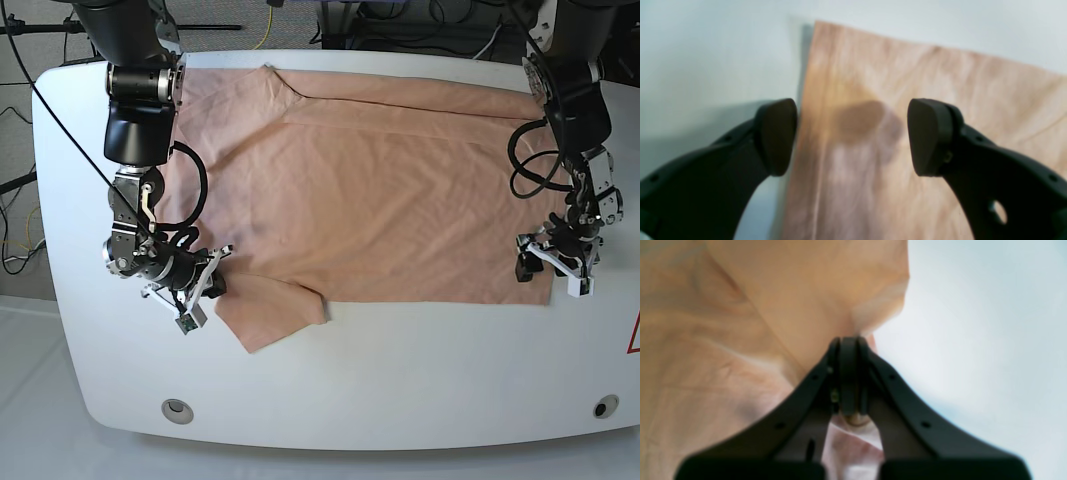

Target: Fold the T-shirt properly

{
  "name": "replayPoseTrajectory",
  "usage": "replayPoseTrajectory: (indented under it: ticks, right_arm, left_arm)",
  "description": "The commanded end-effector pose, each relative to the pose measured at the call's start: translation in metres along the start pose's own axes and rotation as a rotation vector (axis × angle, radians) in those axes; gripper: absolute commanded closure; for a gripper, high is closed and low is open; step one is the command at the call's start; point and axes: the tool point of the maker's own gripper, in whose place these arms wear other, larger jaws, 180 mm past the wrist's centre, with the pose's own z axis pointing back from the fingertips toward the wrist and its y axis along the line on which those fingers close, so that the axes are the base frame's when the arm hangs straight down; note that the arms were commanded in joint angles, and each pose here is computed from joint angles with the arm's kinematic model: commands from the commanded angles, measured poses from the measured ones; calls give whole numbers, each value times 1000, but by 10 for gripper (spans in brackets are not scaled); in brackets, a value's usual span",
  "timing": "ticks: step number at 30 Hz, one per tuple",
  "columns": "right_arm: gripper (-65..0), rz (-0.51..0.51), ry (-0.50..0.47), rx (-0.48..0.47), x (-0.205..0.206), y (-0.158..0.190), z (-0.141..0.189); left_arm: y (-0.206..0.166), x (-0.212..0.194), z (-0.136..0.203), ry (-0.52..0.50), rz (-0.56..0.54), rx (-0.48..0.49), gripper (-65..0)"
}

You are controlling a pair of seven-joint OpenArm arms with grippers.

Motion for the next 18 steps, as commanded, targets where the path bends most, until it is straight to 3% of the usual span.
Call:
replayPoseTrajectory:
  ticks: [1,18]
  right_arm:
    - [0,19,-66,-17,27,-9,8]
    - [0,19,-61,-18,25,-9,7]
  left_arm:
    - [1,19,-1,-39,1,-2,-487]
    - [5,18,-4,-70,27,7,-493]
